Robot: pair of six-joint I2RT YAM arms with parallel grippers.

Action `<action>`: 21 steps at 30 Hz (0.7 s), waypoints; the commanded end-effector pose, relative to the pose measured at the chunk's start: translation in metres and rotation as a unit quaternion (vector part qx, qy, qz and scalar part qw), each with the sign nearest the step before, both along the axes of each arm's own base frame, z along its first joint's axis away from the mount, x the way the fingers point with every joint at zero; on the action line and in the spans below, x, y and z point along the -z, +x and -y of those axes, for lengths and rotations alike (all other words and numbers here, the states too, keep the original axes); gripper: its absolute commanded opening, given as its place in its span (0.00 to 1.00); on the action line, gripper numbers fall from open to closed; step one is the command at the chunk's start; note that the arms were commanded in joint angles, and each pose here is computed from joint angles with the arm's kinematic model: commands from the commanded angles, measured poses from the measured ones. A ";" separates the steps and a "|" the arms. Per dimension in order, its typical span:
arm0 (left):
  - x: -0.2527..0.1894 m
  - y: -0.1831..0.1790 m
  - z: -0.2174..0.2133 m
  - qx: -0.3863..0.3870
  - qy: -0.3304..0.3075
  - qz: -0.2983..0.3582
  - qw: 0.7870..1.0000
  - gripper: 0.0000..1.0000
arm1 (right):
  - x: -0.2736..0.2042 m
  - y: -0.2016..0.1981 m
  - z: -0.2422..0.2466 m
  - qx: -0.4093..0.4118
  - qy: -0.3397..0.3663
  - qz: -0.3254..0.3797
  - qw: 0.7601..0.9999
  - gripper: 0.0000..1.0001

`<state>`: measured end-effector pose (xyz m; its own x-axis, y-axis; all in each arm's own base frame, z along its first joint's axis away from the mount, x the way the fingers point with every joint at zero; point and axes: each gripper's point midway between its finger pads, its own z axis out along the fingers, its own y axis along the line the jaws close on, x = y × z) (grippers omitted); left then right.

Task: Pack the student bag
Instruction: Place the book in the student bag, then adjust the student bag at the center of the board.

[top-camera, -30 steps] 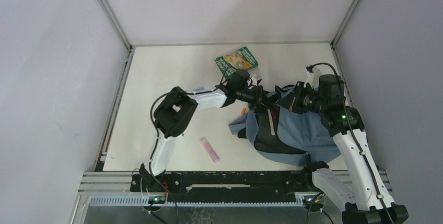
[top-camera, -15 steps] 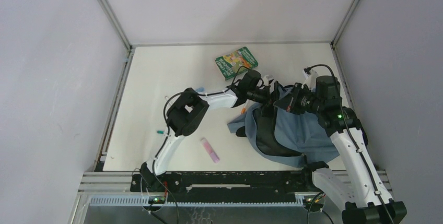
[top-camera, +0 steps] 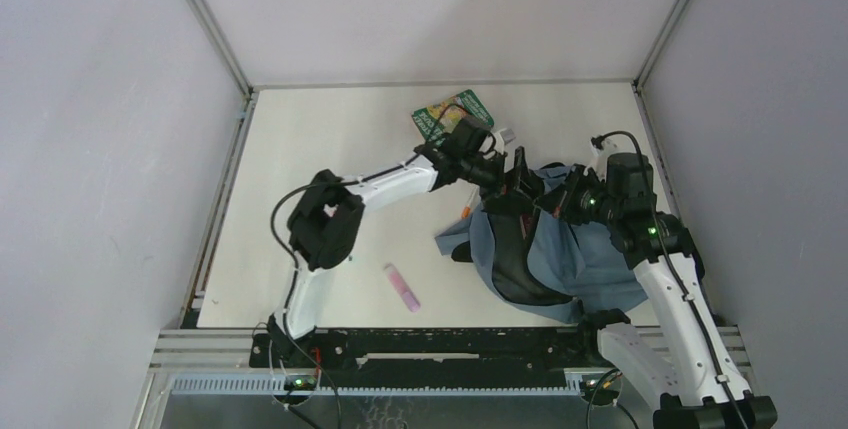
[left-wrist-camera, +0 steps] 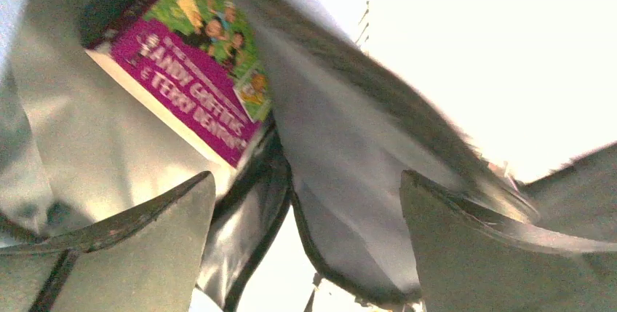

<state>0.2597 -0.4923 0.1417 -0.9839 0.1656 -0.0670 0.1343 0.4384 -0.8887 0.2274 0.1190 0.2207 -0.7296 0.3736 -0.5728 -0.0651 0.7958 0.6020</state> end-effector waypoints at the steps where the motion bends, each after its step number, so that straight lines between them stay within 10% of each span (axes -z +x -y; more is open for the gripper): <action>1: -0.053 -0.013 -0.031 0.020 -0.013 0.076 0.997 1.00 | 0.005 0.007 0.011 0.026 -0.012 0.000 1.000 0.00; 21: -0.007 0.069 -0.221 -0.203 0.137 0.114 0.963 1.00 | 0.140 0.012 -0.021 0.001 -0.070 -0.177 0.982 0.00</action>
